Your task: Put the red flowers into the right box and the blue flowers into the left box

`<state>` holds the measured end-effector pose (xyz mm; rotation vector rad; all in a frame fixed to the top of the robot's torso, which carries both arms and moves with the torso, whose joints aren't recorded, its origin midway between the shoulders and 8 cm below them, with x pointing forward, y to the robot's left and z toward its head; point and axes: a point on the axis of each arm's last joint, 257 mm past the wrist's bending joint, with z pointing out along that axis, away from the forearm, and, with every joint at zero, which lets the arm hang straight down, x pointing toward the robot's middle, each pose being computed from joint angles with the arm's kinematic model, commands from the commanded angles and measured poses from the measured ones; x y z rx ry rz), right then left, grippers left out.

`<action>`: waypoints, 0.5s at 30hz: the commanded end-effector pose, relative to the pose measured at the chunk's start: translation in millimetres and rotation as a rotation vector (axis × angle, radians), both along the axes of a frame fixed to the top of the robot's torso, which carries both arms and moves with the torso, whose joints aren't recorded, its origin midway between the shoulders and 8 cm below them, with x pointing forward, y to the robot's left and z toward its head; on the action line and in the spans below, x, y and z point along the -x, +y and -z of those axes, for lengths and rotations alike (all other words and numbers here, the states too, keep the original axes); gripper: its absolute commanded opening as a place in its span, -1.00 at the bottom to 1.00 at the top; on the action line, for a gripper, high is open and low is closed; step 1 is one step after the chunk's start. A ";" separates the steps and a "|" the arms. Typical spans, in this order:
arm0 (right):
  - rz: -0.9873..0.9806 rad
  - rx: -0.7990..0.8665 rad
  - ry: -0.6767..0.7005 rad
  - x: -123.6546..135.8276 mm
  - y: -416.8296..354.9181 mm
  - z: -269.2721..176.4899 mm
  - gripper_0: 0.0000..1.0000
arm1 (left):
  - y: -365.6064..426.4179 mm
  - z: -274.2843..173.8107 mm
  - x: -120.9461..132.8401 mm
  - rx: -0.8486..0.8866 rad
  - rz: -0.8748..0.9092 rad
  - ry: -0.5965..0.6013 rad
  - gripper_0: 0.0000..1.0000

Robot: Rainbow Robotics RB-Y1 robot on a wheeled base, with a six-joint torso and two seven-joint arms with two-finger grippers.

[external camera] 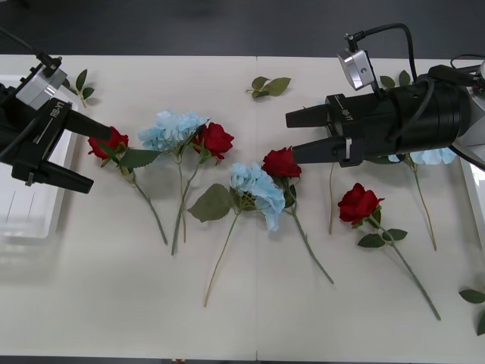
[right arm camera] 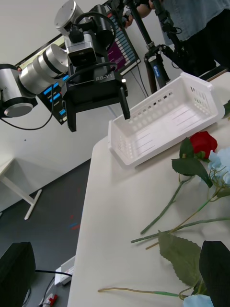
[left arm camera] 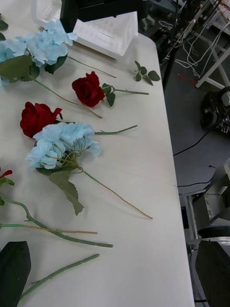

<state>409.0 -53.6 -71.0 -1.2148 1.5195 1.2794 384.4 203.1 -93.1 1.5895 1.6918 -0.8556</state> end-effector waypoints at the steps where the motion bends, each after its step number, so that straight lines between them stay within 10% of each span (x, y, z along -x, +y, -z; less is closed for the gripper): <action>1: -0.008 -0.015 -0.034 1.3 0.8 -17.2 1.00 | 1.2 -15.6 -7.4 0.032 -0.022 -0.052 1.00; 15: 0.024 0.176 -0.048 -7.6 -28.5 43.8 1.00 | 2.1 9.5 -27.8 -0.029 -0.399 0.210 1.00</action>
